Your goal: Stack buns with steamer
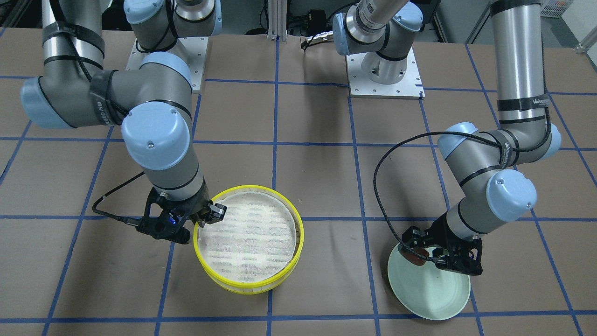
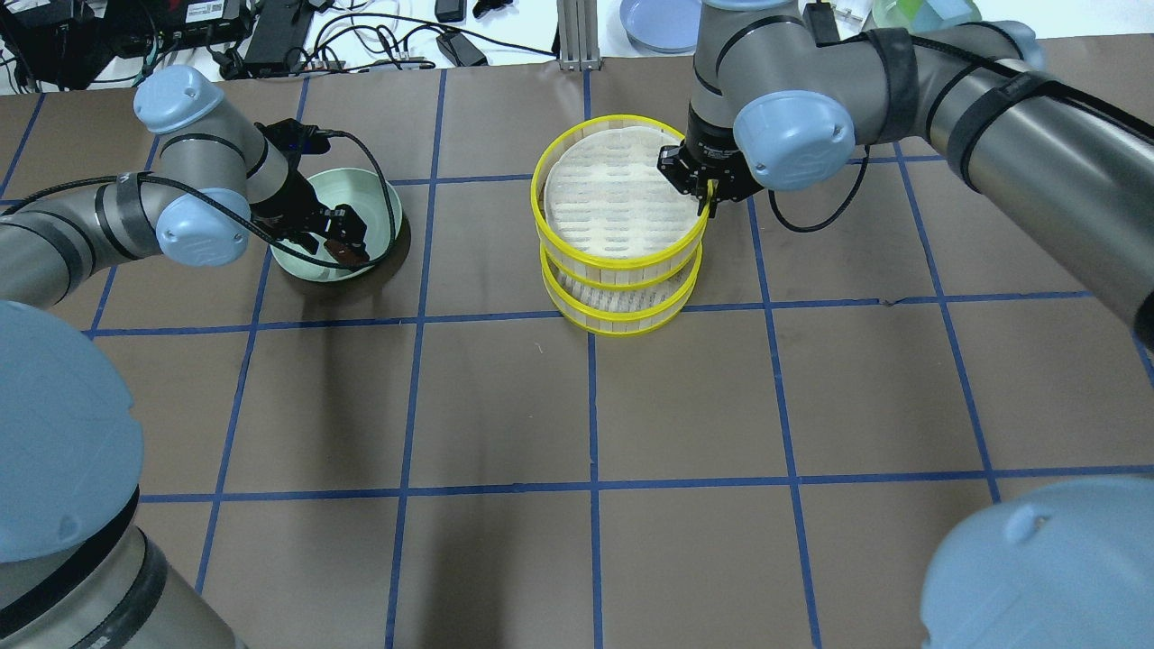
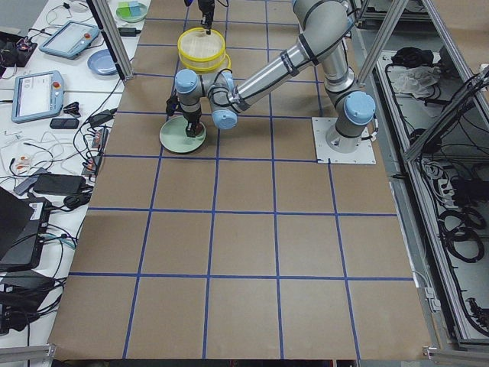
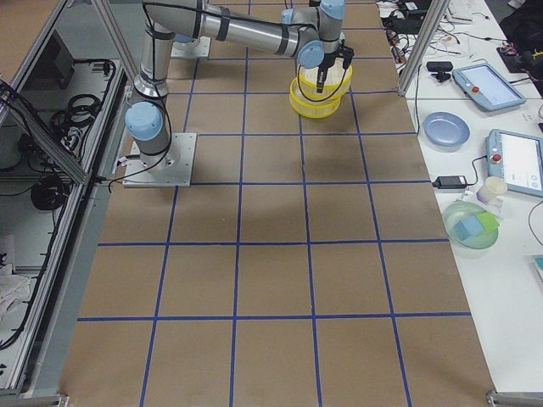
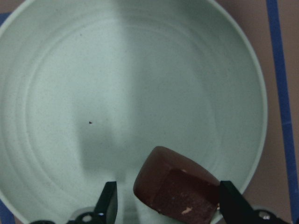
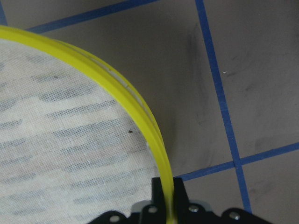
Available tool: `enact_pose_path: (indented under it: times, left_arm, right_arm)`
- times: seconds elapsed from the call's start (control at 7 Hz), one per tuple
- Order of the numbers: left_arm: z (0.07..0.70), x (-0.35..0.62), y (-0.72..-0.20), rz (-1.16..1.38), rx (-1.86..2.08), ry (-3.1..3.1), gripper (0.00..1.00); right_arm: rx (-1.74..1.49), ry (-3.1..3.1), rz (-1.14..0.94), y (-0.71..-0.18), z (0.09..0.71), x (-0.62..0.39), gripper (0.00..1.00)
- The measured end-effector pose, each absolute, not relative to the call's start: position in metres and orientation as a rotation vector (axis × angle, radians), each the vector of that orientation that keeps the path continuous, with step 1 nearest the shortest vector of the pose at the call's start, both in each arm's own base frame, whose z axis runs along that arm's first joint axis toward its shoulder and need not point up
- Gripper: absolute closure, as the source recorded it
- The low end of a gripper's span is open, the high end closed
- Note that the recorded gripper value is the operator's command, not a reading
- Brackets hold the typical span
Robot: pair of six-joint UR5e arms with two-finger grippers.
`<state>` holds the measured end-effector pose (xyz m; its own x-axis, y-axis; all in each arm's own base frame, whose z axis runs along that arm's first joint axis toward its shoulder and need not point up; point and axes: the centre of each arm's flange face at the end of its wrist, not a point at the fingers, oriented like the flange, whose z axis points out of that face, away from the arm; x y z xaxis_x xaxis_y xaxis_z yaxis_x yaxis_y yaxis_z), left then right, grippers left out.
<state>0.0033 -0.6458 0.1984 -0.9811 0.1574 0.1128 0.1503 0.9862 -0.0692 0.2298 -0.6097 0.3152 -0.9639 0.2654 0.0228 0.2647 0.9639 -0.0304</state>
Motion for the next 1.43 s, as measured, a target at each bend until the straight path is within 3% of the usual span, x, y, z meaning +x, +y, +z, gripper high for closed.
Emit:
enact_pose_path:
  times: [1.14,1.29,1.43]
  left_arm:
    - [0.265,0.015,-0.672,0.276,-0.039,-3.069,1.00]
    - [0.278,0.012,-0.671,0.301,0.016,-3.066,1.00]
    - [0.292,0.005,-0.668,0.328,0.081,-3.054,1.00]
  right_arm:
    - [-0.416,-3.064,0.015,-0.600,0.291,0.232,1.00]
    - [-0.417,-3.062,0.006,-0.599,0.289,0.232,0.91]
    - [-0.416,-3.059,-0.008,-0.597,0.284,0.232,0.73]
